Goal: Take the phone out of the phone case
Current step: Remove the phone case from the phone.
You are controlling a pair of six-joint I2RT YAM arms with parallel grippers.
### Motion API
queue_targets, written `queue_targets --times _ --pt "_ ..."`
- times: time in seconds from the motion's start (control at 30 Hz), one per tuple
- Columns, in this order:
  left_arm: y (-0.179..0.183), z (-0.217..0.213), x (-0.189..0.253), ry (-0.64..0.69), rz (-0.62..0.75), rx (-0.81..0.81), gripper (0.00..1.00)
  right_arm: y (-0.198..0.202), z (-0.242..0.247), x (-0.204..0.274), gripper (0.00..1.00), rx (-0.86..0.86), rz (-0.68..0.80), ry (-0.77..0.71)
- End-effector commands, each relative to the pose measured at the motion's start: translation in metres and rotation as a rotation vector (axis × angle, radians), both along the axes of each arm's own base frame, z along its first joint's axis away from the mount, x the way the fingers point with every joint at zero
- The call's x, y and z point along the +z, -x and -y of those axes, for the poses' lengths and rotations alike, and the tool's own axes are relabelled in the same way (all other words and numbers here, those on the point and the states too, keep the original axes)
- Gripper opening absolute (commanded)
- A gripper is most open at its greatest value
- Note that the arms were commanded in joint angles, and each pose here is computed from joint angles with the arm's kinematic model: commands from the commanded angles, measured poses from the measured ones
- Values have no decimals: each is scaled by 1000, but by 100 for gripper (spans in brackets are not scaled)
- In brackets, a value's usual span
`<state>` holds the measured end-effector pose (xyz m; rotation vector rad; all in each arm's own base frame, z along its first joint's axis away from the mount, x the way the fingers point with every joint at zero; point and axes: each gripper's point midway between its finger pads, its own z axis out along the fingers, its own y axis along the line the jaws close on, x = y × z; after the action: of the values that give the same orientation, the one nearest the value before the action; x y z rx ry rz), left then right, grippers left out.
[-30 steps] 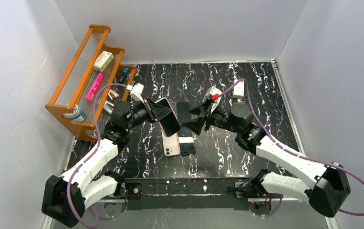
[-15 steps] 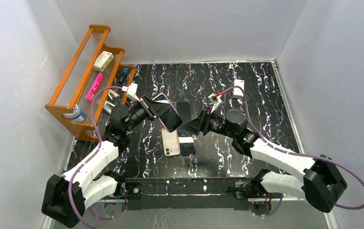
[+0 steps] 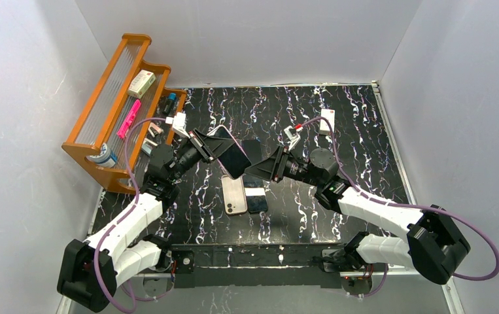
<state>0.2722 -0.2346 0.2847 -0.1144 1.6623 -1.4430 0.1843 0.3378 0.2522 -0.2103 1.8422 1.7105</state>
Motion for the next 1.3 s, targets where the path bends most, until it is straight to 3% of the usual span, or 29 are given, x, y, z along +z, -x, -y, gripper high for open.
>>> queue_targets --times 0.0,0.3,0.8,0.97,1.07,1.27 --pt "13 3 35 84 90 -55 0 0 0 28 57 6 65 -97" --pt "36 12 60 194 99 -163 0 -10 3 46 56 -10 141 -145" --pt "70 65 48 133 102 -379 0 -11 -12 74 49 79 267 -178" --pt "76 69 47 117 121 -414 0 -19 -11 73 40 64 251 -181" --pt "78 69 42 107 122 -417 7 -20 -8 74 31 67 246 -200" --pt "67 61 38 31 160 -323 39 -24 3 72 7 53 219 -203"
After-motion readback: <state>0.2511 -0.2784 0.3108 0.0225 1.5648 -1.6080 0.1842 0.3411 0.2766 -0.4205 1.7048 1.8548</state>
